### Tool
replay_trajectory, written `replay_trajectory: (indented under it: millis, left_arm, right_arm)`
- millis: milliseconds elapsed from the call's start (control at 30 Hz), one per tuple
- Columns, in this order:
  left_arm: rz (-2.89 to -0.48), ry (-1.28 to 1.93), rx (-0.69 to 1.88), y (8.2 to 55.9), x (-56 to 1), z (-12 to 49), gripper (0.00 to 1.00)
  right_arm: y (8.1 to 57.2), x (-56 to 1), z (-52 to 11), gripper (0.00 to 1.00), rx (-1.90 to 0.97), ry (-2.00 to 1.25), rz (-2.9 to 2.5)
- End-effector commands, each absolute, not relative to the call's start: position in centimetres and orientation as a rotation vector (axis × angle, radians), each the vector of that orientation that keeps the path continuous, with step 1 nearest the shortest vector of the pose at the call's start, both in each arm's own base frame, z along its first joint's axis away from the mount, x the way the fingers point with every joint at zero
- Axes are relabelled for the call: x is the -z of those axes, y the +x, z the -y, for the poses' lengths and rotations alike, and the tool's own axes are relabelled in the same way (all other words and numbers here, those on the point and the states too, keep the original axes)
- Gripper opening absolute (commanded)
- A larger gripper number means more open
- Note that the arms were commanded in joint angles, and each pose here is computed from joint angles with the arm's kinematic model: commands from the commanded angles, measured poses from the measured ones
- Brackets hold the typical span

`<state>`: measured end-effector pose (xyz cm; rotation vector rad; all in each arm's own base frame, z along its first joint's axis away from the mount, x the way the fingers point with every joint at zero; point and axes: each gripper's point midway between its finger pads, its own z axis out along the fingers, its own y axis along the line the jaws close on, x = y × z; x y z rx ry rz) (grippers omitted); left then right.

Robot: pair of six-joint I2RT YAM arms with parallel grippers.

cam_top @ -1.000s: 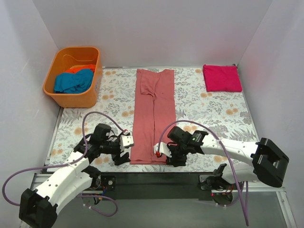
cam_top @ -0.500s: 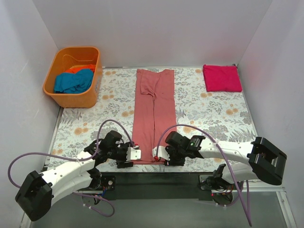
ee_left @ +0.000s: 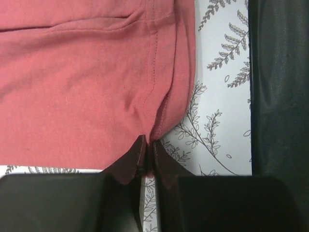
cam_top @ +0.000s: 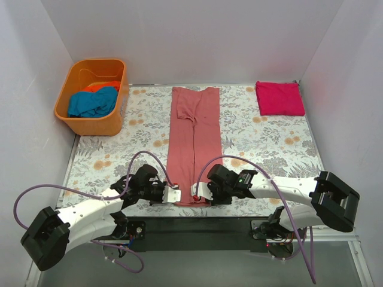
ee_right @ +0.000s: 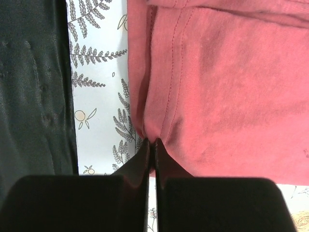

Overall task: Fold and stack the t-shirts
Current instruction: Fold the tshirt

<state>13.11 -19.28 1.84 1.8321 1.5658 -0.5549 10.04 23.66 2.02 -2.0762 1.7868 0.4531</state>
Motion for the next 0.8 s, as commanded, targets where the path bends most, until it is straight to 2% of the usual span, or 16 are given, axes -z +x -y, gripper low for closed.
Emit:
replay_trajectory:
  millis: [0, 233, 367, 633, 767]
  left_arm:
    - [-1.590, 1.848, 0.534, 12.7, -2.1, 18.5, 0.00]
    - [-1.527, 1.912, 0.676, 9.6, -5.4, 19.1, 0.00]
    - [-1.633, 1.830, 0.686, 10.6, -7.7, 19.9, 0.00]
    - [-1.555, 1.695, 0.560, 17.5, -11.6, 21.2, 0.00]
    - [-1.573, 1.551, 0.488, 24.3, -13.1, 20.4, 0.00]
  right_arm:
    - [9.1, -1.4, -21.9, 0.01, -0.433, -2.146, -1.816]
    - [6.3, -4.8, -22.3, 0.01, -0.626, -2.210, -1.722]
    - [8.7, -7.7, -23.4, 0.01, -0.666, -2.101, -1.720]
    - [16.6, -12.1, -23.6, 0.01, -0.469, -2.018, -1.544]
    - [20.3, -12.8, -23.1, 0.01, -0.385, -2.001, -1.512]
